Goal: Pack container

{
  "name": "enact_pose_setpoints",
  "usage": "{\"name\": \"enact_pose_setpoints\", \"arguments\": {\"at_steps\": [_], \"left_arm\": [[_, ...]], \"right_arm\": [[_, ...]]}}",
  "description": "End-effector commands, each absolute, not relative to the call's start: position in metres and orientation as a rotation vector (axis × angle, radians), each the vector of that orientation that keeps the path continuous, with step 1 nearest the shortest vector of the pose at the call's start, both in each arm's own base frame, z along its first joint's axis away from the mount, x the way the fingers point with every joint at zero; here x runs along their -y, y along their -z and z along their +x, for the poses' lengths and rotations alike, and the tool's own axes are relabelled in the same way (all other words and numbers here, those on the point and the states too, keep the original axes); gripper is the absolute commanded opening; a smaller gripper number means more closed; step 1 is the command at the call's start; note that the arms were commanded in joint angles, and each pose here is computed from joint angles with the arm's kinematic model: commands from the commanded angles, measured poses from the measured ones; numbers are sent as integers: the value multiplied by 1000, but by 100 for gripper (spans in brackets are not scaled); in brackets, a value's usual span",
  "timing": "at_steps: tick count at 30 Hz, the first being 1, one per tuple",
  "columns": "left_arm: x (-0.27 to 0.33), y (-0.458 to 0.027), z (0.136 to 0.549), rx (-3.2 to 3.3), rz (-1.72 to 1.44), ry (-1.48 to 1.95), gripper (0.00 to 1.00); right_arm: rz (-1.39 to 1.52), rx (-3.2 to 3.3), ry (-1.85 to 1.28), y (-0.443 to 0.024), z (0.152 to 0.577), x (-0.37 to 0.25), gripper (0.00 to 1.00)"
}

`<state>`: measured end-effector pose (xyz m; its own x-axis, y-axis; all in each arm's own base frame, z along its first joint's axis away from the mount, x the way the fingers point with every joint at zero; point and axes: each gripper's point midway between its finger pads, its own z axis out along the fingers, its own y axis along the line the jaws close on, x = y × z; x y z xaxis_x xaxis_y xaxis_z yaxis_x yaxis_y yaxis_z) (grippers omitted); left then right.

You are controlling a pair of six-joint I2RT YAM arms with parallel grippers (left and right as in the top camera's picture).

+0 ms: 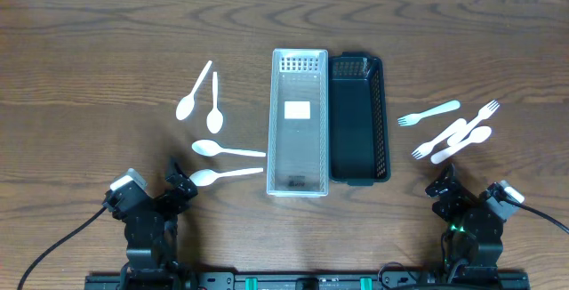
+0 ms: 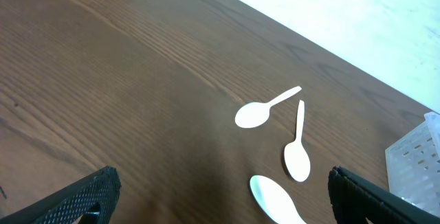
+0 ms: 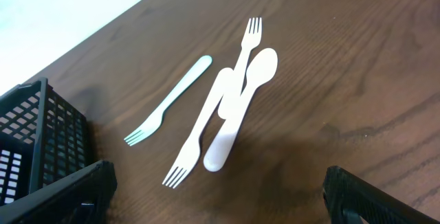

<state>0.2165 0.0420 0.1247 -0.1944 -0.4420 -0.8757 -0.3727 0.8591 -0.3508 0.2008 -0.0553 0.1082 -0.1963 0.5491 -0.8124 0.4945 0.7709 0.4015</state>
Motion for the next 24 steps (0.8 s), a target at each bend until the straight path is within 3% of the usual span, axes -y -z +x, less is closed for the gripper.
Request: {"name": "enact_pose_setpoints", "arguments": {"at_steps": [1, 5, 10, 13, 16, 24], "left_arm": [[-52, -122, 216, -1784, -647, 16, 98], [-48, -128, 219, -1752, -663, 66, 98], [-20, -124, 224, -1814, -572, 227, 98], [16, -127, 225, -1859, -436, 426, 98], [40, -146, 223, -1837, -321, 565, 98], [48, -234, 212, -1777, -70, 458, 98]], "right_arm": [[808, -1834, -67, -107, 201, 55, 98], [800, -1766, -131, -123, 209, 51, 99], [761, -1784, -585, -134, 222, -6, 99], [561, -1813, -780, -150, 221, -44, 99], [276, -1797, -813, -169, 216, -68, 99], [97, -1770, -695, -215, 214, -70, 99]]}}
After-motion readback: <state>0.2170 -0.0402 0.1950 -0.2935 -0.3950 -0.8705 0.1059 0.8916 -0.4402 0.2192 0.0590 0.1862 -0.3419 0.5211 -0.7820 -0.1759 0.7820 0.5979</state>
